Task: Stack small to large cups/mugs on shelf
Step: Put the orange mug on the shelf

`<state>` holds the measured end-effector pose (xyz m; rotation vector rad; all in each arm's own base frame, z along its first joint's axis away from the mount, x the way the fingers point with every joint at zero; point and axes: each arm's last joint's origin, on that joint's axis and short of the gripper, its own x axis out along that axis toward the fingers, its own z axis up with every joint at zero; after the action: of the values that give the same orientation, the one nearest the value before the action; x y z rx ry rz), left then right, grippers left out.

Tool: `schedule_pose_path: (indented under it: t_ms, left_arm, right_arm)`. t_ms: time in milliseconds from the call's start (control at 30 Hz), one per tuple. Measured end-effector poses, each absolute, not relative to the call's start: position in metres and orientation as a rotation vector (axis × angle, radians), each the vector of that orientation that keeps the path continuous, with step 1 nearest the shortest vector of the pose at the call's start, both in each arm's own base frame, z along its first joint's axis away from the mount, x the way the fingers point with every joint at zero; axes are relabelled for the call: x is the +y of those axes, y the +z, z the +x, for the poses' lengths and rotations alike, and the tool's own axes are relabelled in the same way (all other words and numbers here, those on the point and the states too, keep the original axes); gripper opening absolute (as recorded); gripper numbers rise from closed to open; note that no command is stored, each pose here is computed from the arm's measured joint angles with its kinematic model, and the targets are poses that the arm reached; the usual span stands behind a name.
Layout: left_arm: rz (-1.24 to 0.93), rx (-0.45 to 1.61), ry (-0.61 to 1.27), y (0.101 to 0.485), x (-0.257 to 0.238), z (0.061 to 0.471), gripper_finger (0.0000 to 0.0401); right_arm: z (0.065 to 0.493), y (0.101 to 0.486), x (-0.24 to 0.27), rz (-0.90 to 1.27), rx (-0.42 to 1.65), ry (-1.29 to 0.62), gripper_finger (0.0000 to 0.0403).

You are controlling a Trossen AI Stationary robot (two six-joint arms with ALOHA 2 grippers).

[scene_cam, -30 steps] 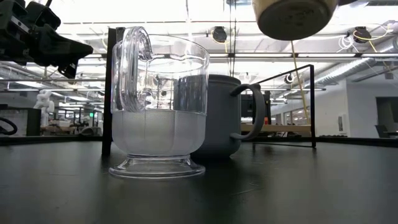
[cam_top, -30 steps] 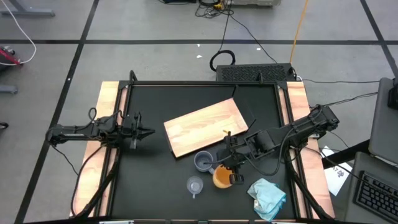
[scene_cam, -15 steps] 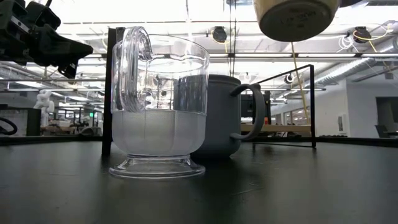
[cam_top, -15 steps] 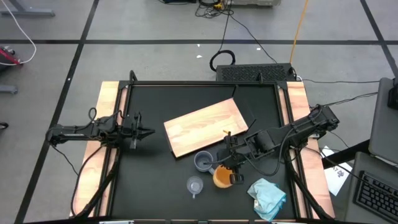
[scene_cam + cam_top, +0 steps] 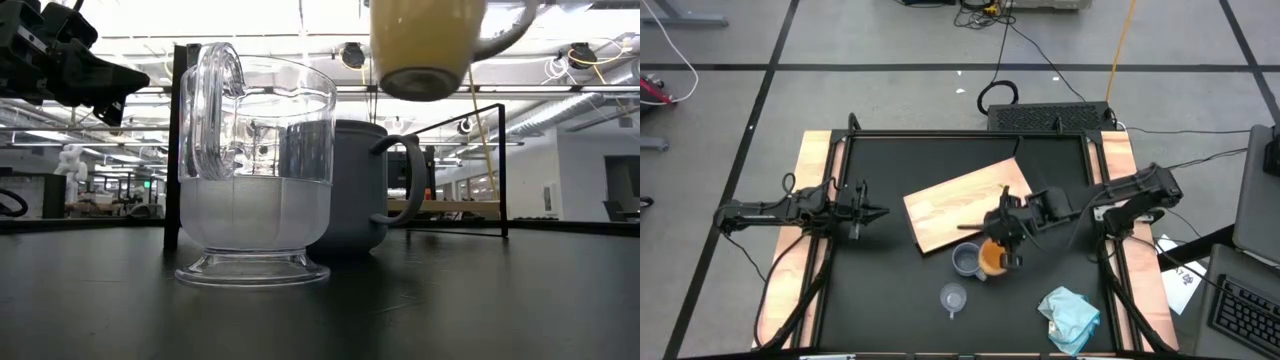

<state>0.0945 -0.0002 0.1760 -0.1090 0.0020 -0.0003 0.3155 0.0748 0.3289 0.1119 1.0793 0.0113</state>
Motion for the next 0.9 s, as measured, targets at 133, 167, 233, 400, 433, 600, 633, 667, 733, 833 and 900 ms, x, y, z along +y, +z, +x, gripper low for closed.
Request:
schedule_pose_path:
  t_ms: [133, 167, 233, 400, 433, 600, 633, 667, 733, 833, 900]
  left_arm:
    - [-0.109, 0.002, 0.000, 0.176, 0.000, 0.094, 0.0017]
    - [-0.109, 0.002, 0.000, 0.176, 0.000, 0.094, 0.0017]
    - [-0.109, 0.002, 0.000, 0.176, 0.000, 0.094, 0.0017]
    - [-0.109, 0.002, 0.000, 0.176, 0.000, 0.094, 0.0017]
    - [-0.109, 0.002, 0.000, 0.176, 0.000, 0.094, 0.0017]
    - [-0.109, 0.002, 0.000, 0.176, 0.000, 0.094, 0.0017]
    - [-0.109, 0.002, 0.000, 0.176, 0.000, 0.094, 0.0017]
    - [-0.109, 0.002, 0.000, 0.176, 0.000, 0.094, 0.0017]
    - [-0.109, 0.002, 0.000, 0.176, 0.000, 0.094, 0.0017]
    - [-0.109, 0.002, 0.000, 0.176, 0.000, 0.094, 0.0017]
    - [-0.109, 0.002, 0.000, 0.176, 0.000, 0.094, 0.0017]
  right_arm:
    - [0.320, 0.339, 0.060, 0.102, 1.042, 0.000, 0.0008]
    - [0.321, 0.341, 0.056, 0.103, 1.034, -0.006, 0.0008]
    - [0.323, 0.346, 0.048, 0.108, 1.019, -0.012, 0.0008]
    - [0.326, 0.355, 0.024, 0.144, 0.984, -0.036, 0.0008]
    - [0.327, 0.356, 0.019, 0.155, 0.980, -0.041, 0.0009]
    - [0.327, 0.356, -0.004, 0.181, 0.976, -0.100, 0.0009]
    - [0.327, 0.356, -0.008, 0.183, 0.973, -0.108, 0.0009]
    - [0.327, 0.356, -0.012, 0.181, 0.971, -0.115, 0.0009]
    - [0.327, 0.356, -0.021, 0.183, 0.970, -0.134, 0.0009]
    - [0.327, 0.355, -0.036, 0.201, 0.967, -0.166, 0.0009]
    - [0.327, 0.354, -0.045, 0.227, 0.965, -0.169, 0.0009]
